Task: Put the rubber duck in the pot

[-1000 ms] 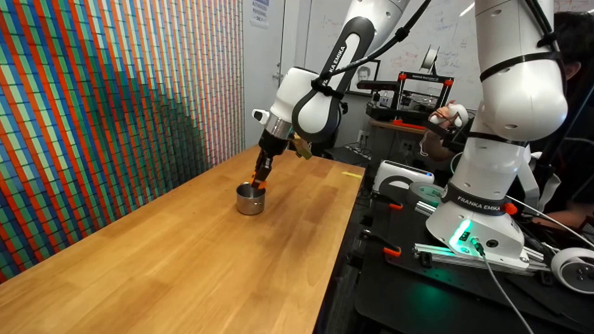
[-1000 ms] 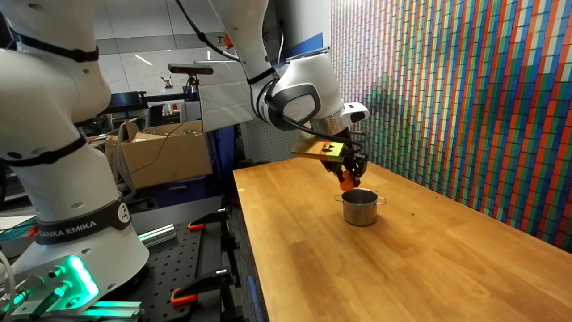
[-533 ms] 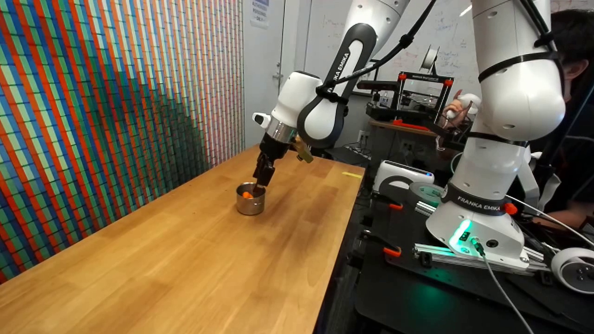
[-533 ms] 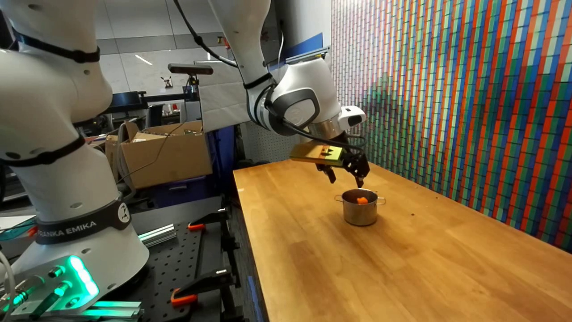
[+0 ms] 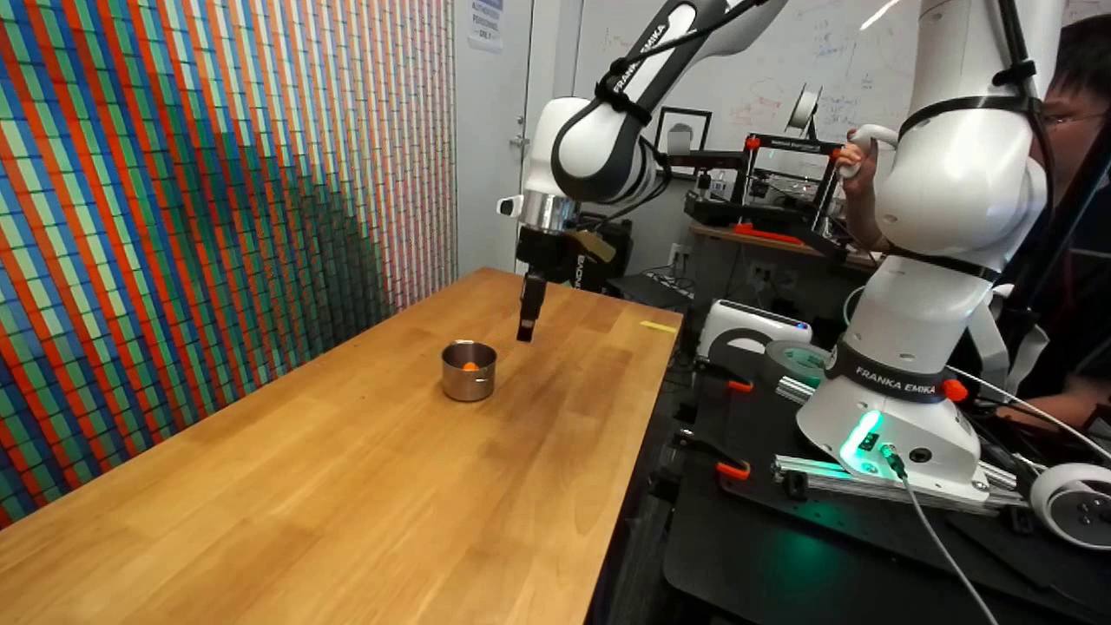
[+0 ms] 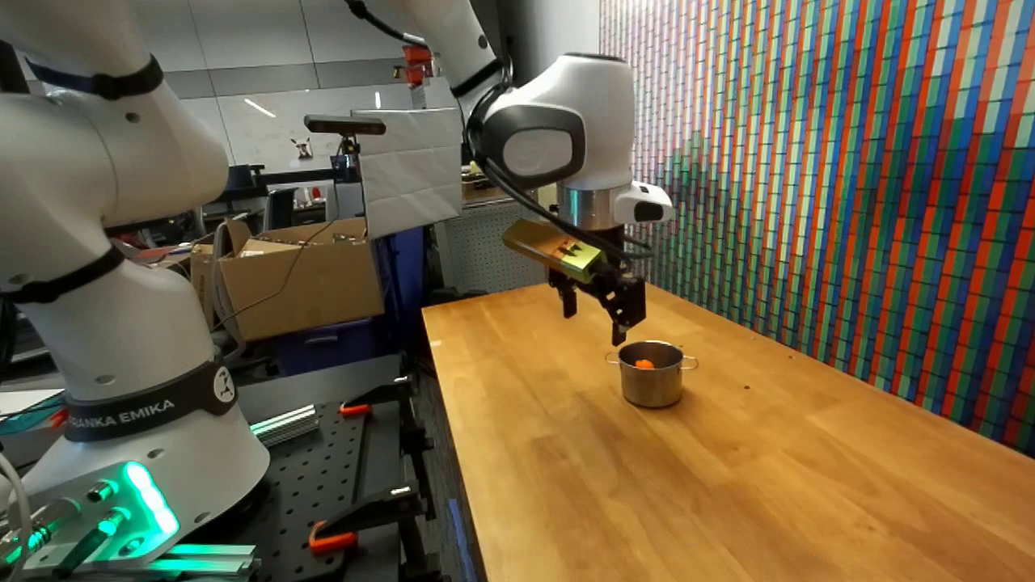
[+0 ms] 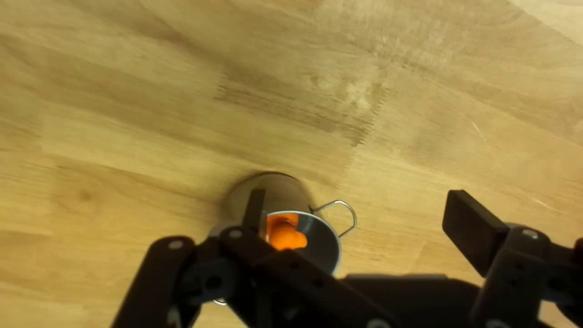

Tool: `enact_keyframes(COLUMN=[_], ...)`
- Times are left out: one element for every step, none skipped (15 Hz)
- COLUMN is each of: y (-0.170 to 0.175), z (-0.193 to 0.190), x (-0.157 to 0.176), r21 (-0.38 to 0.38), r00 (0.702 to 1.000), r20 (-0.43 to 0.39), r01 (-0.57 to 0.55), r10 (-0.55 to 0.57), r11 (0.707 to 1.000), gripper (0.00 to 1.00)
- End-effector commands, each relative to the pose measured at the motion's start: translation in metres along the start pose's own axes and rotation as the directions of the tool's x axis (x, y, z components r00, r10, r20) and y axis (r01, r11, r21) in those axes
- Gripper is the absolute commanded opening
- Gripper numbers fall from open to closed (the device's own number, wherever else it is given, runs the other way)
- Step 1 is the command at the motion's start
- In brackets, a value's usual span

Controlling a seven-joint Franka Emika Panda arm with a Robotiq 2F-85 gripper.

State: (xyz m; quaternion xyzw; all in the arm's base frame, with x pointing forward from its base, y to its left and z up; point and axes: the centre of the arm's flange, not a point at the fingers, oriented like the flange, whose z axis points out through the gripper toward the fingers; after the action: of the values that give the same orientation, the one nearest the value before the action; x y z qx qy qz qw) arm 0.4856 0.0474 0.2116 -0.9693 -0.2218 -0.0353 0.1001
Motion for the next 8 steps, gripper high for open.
enact_keyframes(y=[0.027, 0.031, 0.033, 0.036, 0.04, 0.039, 0.039, 0.039], z=[-0.081, -0.095, -0.107, -0.121, -0.134, -0.146, -0.156, -0.162], x=[-0.008, -0.008, -0.009, -0.007, -0.005, -0.002, 0.0, 0.002], r21=[-0.046, -0.053, -0.073, -0.077, -0.073, -0.08, -0.082, -0.078], r00=[0.99, 0.986, 0.983, 0.978, 0.973, 0.969, 0.964, 0.955], r20=[0.117, 0.146, 0.158, 0.183, 0.208, 0.229, 0.251, 0.281], r01=[-0.075, -0.078, -0.08, -0.082, -0.085, -0.077, -0.073, -0.075], r10=[0.08, 0.085, 0.09, 0.095, 0.098, 0.094, 0.091, 0.094], r11=[0.996, 0.996, 0.994, 0.994, 0.994, 0.994, 0.994, 0.994], gripper=[1.0, 1.0, 1.0, 1.0, 1.0, 1.0, 1.0, 1.0])
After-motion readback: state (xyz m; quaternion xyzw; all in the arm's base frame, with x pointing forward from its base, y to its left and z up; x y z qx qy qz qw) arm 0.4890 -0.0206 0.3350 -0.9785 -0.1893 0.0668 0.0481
